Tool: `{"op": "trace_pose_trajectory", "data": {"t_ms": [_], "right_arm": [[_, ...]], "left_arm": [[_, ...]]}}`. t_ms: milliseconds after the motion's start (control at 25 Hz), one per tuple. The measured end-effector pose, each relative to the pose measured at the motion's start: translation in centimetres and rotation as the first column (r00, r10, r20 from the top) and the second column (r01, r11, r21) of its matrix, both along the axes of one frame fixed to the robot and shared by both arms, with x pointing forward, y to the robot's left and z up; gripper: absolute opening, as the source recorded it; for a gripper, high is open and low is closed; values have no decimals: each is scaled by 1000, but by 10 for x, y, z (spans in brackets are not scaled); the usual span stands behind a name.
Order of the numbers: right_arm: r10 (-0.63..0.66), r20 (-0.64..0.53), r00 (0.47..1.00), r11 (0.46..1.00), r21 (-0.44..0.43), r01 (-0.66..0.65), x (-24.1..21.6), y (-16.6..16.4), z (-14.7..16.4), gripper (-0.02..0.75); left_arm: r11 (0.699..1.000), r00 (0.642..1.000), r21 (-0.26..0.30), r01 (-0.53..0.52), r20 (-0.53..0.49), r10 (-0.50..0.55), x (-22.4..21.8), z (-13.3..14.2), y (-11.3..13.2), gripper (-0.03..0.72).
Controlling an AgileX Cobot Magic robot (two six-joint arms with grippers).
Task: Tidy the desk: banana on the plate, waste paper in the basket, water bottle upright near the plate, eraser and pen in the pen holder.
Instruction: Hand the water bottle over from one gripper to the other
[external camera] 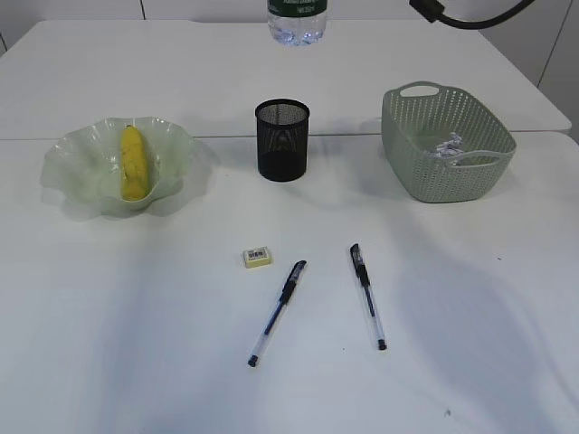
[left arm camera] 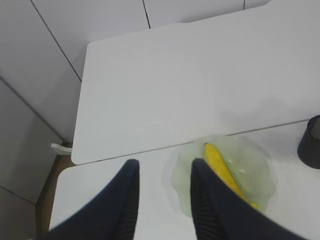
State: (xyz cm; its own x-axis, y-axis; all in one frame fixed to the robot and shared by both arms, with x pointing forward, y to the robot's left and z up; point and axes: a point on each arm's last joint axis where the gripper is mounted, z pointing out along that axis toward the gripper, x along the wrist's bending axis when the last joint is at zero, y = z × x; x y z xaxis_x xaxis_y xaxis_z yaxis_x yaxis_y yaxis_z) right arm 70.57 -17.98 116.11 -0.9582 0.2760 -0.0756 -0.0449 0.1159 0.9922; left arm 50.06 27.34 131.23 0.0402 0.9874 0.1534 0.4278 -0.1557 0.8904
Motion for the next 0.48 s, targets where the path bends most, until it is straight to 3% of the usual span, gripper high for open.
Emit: {"op": "trace_pose_trajectory", "data": {"t_ms": [160, 480], "right_arm": [[3, -1, 1000, 1000, 14, -3, 0, 0, 1, 344], [3, 1, 1000, 1000, 16, -3, 0, 0, 1, 344]], "left_arm": [[999, 999, 10, 40, 5, -40, 14, -29, -5, 236], [987, 966, -72, 142, 229, -123, -1, -73, -13, 236]]}}
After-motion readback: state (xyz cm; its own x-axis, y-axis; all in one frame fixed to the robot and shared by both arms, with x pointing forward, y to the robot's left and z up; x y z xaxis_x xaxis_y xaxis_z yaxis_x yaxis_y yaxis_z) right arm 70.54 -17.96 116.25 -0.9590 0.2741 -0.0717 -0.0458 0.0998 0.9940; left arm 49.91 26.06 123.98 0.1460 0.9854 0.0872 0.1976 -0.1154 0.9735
